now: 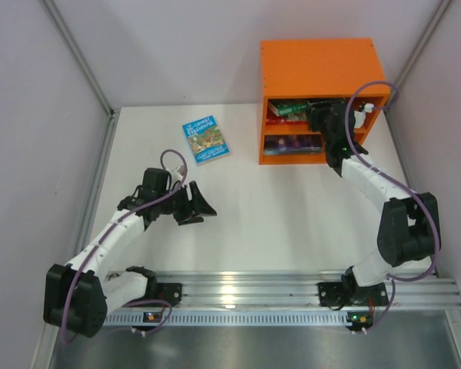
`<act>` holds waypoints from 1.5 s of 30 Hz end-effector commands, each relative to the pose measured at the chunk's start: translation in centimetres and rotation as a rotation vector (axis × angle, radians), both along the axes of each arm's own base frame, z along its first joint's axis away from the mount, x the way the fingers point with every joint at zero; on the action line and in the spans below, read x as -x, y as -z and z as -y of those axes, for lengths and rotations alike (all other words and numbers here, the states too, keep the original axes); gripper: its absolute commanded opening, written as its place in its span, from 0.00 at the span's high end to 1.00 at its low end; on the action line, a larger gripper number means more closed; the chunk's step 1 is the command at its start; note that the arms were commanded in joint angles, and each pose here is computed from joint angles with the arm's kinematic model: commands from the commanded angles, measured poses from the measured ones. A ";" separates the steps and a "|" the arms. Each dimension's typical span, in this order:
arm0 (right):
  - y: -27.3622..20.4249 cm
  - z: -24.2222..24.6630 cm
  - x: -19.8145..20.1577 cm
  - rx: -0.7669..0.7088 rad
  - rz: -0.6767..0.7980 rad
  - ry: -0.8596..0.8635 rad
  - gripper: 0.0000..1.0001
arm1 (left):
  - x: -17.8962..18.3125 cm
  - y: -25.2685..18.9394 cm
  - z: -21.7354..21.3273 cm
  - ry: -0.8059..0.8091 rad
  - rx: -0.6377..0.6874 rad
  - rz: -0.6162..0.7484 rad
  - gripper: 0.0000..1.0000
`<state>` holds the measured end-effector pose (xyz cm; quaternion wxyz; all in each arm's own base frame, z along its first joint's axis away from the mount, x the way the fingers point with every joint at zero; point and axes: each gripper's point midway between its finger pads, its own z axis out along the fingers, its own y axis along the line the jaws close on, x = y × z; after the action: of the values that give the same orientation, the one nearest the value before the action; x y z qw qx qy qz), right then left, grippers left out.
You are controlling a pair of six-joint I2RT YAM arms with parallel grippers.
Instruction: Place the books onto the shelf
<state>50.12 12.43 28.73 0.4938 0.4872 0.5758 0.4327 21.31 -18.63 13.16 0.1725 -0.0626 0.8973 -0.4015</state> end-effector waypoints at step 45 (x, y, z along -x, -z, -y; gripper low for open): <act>-0.5 -2.8 1.2 -0.020 -0.059 -0.095 1.00 | 1.0 -0.2 -0.4 0.004 0.009 0.059 0.31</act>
<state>48.30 14.70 25.45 0.4209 0.4779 0.6542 0.4080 19.96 -18.22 12.54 0.1775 -0.0609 0.8960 -0.4025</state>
